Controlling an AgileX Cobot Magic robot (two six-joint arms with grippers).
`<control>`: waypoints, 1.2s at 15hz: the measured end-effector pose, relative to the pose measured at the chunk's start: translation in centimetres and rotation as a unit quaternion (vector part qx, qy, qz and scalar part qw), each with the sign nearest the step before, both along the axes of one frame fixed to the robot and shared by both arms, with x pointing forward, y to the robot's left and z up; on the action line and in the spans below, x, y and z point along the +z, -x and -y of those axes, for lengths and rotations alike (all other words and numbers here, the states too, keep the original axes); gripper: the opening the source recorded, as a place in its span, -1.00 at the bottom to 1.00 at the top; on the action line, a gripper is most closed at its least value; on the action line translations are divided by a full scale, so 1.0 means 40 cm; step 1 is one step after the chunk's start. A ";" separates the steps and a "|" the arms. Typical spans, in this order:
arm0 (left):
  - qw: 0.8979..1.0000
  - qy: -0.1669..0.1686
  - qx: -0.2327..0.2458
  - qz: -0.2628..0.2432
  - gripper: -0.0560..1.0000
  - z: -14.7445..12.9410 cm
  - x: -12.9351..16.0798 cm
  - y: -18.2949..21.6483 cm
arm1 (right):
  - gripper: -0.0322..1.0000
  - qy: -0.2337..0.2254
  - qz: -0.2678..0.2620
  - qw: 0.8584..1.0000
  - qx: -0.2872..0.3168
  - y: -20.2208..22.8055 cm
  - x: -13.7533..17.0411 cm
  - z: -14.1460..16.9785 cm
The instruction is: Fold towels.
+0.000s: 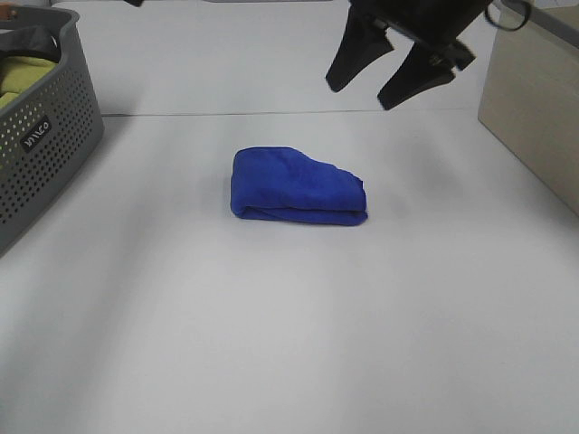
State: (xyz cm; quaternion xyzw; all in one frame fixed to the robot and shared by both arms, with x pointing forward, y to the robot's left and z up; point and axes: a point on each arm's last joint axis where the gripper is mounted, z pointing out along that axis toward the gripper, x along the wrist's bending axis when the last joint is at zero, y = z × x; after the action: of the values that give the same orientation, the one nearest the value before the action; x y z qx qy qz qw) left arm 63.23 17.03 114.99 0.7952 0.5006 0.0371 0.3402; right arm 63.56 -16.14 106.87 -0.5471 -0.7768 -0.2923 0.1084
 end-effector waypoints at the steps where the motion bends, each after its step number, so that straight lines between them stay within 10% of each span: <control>1: 1.000 -0.010 0.011 0.018 0.33 -0.015 0.044 0.030 | 0.53 0.022 0.022 0.999 -0.012 0.021 0.046 0.016; 9: 0.991 -0.060 0.073 0.095 0.33 -0.146 0.193 0.406 | 0.53 0.063 0.145 0.986 -0.053 0.391 0.287 0.131; 18: 0.987 -0.059 0.065 0.134 0.33 -0.252 -0.016 0.852 | 0.53 0.106 0.167 0.979 -0.058 0.829 0.056 0.249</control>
State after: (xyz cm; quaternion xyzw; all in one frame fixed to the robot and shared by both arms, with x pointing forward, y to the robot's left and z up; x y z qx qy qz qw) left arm 29.15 27.12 114.36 0.7676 0.4979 0.1943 0.3537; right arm 30.41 -26.09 109.10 -0.5429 -0.7778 -0.3010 -0.0985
